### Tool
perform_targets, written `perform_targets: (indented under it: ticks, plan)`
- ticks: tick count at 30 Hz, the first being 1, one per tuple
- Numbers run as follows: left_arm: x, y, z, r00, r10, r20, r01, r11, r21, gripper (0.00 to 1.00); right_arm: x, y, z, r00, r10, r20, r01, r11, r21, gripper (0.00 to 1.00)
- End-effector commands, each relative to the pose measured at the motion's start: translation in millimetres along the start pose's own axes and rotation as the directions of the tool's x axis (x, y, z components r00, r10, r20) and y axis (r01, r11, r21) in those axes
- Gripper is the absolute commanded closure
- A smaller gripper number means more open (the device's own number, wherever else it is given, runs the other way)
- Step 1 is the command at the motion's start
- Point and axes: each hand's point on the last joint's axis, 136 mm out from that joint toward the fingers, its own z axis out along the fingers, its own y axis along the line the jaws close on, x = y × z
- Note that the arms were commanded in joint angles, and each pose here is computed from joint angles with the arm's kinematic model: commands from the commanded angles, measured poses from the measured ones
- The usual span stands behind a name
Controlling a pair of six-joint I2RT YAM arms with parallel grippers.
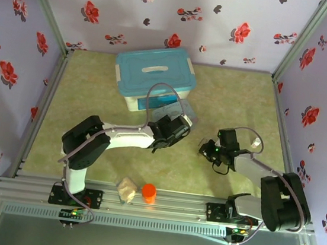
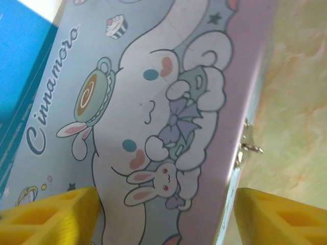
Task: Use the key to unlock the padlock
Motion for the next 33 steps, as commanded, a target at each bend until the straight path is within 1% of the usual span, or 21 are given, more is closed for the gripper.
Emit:
perform_targets:
  ticks: [1, 3, 5, 6, 7, 11, 15, 18, 19, 20, 24, 26, 28, 30, 32, 33]
  plan:
    - [17.2, 13.2, -7.0, 0.998, 0.021, -0.052, -0.022, 1.0, -0.016, 0.28, 21.5, -42.5, -10.8, 0.995, -0.011, -0.102, 0.032, 0.978, 0.207, 0.86]
    - [13.8, 18.1, -11.7, 0.999, 0.009, -0.04, -0.01, 1.0, -0.027, 0.28, 16.1, -46.7, -15.0, 0.994, -0.04, -0.101, 0.065, 0.965, 0.255, 0.85]
    - [9.4, 21.4, -17.1, 1.0, -0.003, -0.02, 0.002, 1.0, -0.03, 0.27, 11.6, -48.3, -17.9, 0.992, -0.071, -0.106, 0.099, 0.953, 0.287, 0.73]
    - [7.5, 22.7, -19.4, 1.0, -0.009, -0.011, 0.008, 1.0, -0.029, 0.27, 10.0, -48.6, -19.7, 0.99, -0.082, -0.116, 0.114, 0.946, 0.302, 0.66]
    - [5.5, 24.3, -21.2, 1.0, -0.015, -0.001, 0.015, 0.999, -0.029, 0.26, 8.2, -48.3, -21.1, 0.988, -0.093, -0.122, 0.128, 0.941, 0.314, 0.61]
    - [0.6, 27.2, -24.7, 1.0, -0.021, 0.01, 0.022, 0.999, -0.03, 0.26, -1.1, -45.5, -22.7, 0.986, -0.118, -0.115, 0.151, 0.929, 0.337, 0.62]
    - [-0.6, 40.0, -30.0, 0.998, -0.064, 0.013, 0.065, 0.996, -0.059, 0.26, -6.7, -43.7, -26.7, 0.98, -0.162, -0.112, 0.193, 0.905, 0.379, 0.61]
    - [-0.6, 47.0, -38.9, 0.996, -0.087, 0.028, 0.089, 0.994, -0.062, 0.25, -6.0, -43.6, -30.1, 0.967, -0.219, -0.13, 0.254, 0.86, 0.442, 0.6]
    - [0.6, 50.3, -42.2, 0.992, -0.126, 0.032, 0.128, 0.99, -0.064, 0.25, -5.3, -45.0, -31.5, 0.962, -0.237, -0.138, 0.275, 0.84, 0.469, 0.6]
    - [2.3, 53.5, -45.1, 0.99, -0.136, 0.032, 0.138, 0.988, -0.069, 0.25, -4.9, -45.2, -32.5, 0.957, -0.25, -0.145, 0.289, 0.826, 0.484, 0.6]
    - [4.6, 66.1, -64.0, 0.981, -0.184, 0.068, 0.189, 0.98, -0.069, 0.25, -7.2, -36.9, -33.0, 0.956, -0.265, -0.127, 0.293, 0.83, 0.474, 0.6]
    - [5.5, 73.6, -74.1, 0.975, -0.209, 0.08, 0.215, 0.974, -0.07, 0.25, -11.3, -34.1, -38.7, 0.952, -0.285, -0.114, 0.303, 0.814, 0.496, 0.58]
    - [7.9, 84.3, -90.6, 0.964, -0.251, 0.09, 0.258, 0.963, -0.074, 0.25, -17.1, -27.2, -45.6, 0.946, -0.313, -0.087, 0.312, 0.803, 0.507, 0.56]
    - [14.8, 100.9, -108.1, 0.938, -0.324, 0.12, 0.335, 0.938, -0.088, 0.25, -24.2, -16.8, -53.6, 0.941, -0.336, -0.044, 0.313, 0.811, 0.494, 0.53]
    - [24.5, 120.7, -124.2, 0.893, -0.415, 0.171, 0.433, 0.897, -0.085, 0.24, -36.5, -5.5, -63.8, 0.929, -0.368, 0.038, 0.306, 0.822, 0.48, 0.45]
    - [31.4, 133.1, -132.4, 0.866, -0.457, 0.204, 0.481, 0.873, -0.088, 0.16, -44.6, -0.6, -70.9, 0.916, -0.392, 0.085, 0.306, 0.82, 0.483, 0.38]
